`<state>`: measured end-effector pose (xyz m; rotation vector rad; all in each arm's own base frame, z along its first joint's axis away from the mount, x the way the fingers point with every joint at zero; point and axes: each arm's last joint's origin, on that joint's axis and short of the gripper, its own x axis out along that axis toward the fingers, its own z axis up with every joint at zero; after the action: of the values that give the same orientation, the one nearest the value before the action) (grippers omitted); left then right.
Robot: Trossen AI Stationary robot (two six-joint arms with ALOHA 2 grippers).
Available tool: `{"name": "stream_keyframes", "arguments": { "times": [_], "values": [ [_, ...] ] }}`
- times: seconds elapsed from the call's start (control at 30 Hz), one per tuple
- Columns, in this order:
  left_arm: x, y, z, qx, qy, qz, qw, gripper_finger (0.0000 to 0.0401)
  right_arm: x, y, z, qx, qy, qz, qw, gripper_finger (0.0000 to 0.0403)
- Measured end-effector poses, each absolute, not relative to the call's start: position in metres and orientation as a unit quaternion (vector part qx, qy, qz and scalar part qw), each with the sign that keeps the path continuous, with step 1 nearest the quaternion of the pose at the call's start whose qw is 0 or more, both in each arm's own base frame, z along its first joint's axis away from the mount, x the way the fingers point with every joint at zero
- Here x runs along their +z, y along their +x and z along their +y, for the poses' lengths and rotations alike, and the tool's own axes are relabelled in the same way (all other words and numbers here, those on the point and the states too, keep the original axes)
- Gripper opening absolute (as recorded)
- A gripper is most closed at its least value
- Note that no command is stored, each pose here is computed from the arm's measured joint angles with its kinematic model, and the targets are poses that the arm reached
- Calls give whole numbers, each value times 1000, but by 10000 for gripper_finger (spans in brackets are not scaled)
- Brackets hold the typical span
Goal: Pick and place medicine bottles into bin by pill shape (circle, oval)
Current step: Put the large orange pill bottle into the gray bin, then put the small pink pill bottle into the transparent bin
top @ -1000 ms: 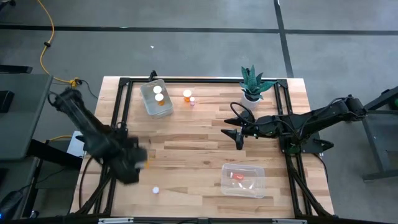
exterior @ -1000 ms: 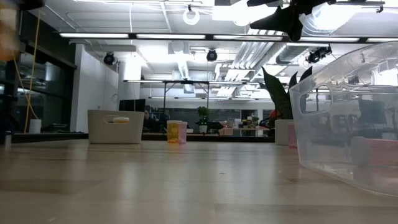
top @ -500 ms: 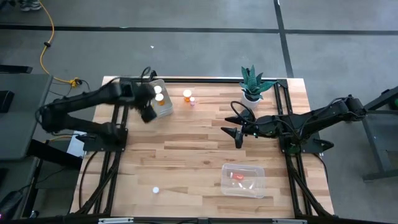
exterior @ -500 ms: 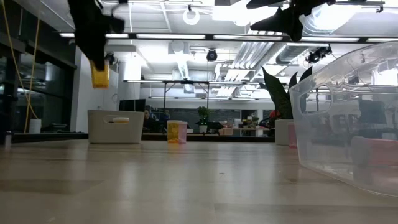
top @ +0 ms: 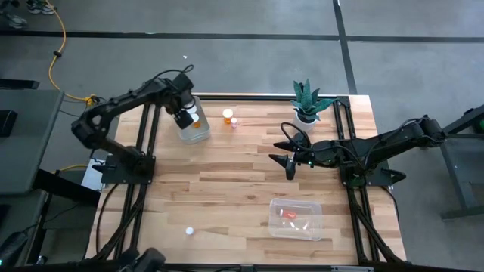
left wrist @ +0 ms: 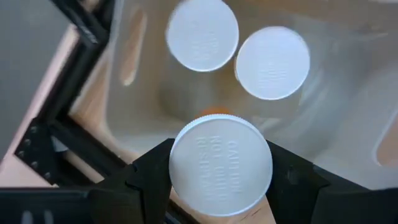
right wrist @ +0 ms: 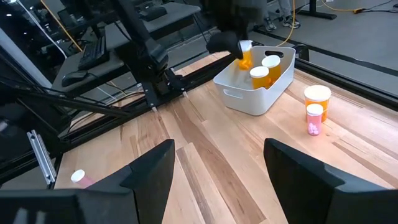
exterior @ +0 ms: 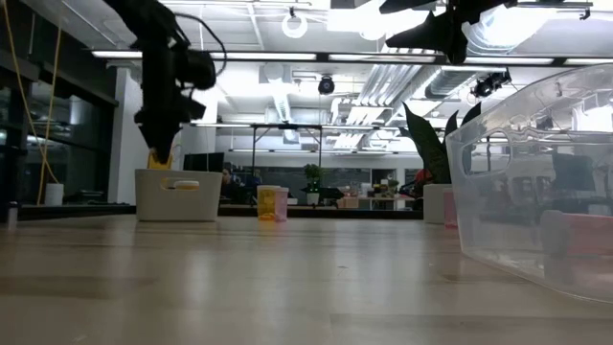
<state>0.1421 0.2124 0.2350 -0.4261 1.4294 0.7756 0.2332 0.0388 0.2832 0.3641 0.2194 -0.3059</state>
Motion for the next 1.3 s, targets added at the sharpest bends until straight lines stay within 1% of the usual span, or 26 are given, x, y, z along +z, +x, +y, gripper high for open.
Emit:
{"name": "stream_keyframes", "arguments": {
  "times": [0.1,0.3,0.4,0.53,0.73,0.87,1.07,1.2,1.3],
  "values": [
    [221,148,221,336,-192,644,660,201,283,233,39,-151,180,108,966,240],
    [202,158,234,327,-200,636,670,202,283,233,39,-151,180,108,966,240],
    [193,160,237,322,-206,645,662,203,283,233,39,-151,180,108,966,240],
    [188,161,238,318,-210,651,657,204,283,233,39,-151,180,108,966,240],
    [188,162,240,320,-207,646,661,209,283,233,39,-151,180,108,966,240],
    [188,162,240,315,-202,648,663,224,283,233,39,-151,180,109,966,240],
    [191,163,240,314,-200,648,664,264,283,233,39,-151,180,108,966,240],
    [202,166,244,310,-198,646,669,287,283,233,39,-151,180,109,966,240],
    [219,170,247,303,-205,636,679,294,283,233,39,-151,180,109,966,240]
  ]
}}
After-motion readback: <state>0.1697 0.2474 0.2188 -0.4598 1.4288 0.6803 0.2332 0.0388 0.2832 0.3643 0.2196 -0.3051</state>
